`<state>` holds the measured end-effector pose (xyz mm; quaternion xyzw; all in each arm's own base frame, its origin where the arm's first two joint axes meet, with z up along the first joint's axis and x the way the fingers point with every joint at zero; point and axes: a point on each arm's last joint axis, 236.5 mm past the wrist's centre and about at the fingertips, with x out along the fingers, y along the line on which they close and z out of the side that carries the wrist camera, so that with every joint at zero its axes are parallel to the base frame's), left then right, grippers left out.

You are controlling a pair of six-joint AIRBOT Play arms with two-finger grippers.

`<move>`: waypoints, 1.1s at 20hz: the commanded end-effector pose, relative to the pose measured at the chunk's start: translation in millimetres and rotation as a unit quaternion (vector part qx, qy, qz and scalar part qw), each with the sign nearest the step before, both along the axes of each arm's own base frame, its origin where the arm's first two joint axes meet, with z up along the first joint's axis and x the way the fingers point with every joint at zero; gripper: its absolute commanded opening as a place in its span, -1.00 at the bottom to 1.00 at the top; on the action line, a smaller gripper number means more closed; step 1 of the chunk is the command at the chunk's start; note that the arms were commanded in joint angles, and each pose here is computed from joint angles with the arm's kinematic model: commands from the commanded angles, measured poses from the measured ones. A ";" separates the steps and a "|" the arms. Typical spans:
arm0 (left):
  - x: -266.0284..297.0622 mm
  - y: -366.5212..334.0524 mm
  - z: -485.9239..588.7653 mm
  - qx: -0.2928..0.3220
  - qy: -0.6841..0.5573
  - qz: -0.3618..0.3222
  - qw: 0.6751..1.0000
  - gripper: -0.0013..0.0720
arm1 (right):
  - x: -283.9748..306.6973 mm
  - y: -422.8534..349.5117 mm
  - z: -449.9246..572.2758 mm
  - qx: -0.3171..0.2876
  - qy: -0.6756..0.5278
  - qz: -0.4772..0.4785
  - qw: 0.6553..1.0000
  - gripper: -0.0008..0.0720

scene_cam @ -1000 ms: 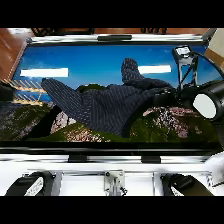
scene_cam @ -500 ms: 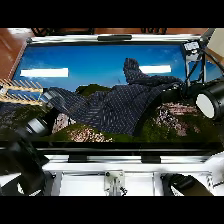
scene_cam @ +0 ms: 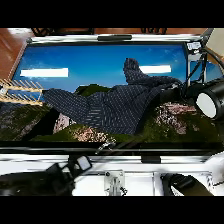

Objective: Fold the shirts.

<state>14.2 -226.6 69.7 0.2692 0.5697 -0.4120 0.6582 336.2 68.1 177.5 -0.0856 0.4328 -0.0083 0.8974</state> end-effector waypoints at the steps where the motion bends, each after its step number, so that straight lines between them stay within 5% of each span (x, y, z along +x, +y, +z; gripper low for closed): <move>1: -6.1 -43.7 -4.9 -0.043 -0.001 0.001 0.999 -0.83 | -0.8 1.8 -0.3 0.008 0.001 -0.004 1.000 -0.67; 8: 17.8 -49.5 -21.0 -0.018 -0.018 0.045 0.999 -0.83 | 6.3 5.1 5.3 0.020 -0.019 -0.006 1.000 -0.67; 16: 84.7 49.4 7.7 0.155 -0.136 0.159 0.966 -0.83 | -3.5 -2.8 -1.6 -0.023 0.011 0.020 0.999 -0.67; 22: 90.8 75.1 68.8 0.035 -0.140 0.232 0.962 -0.83 | -14.1 -1.0 2.3 -0.068 0.024 0.096 0.993 -0.67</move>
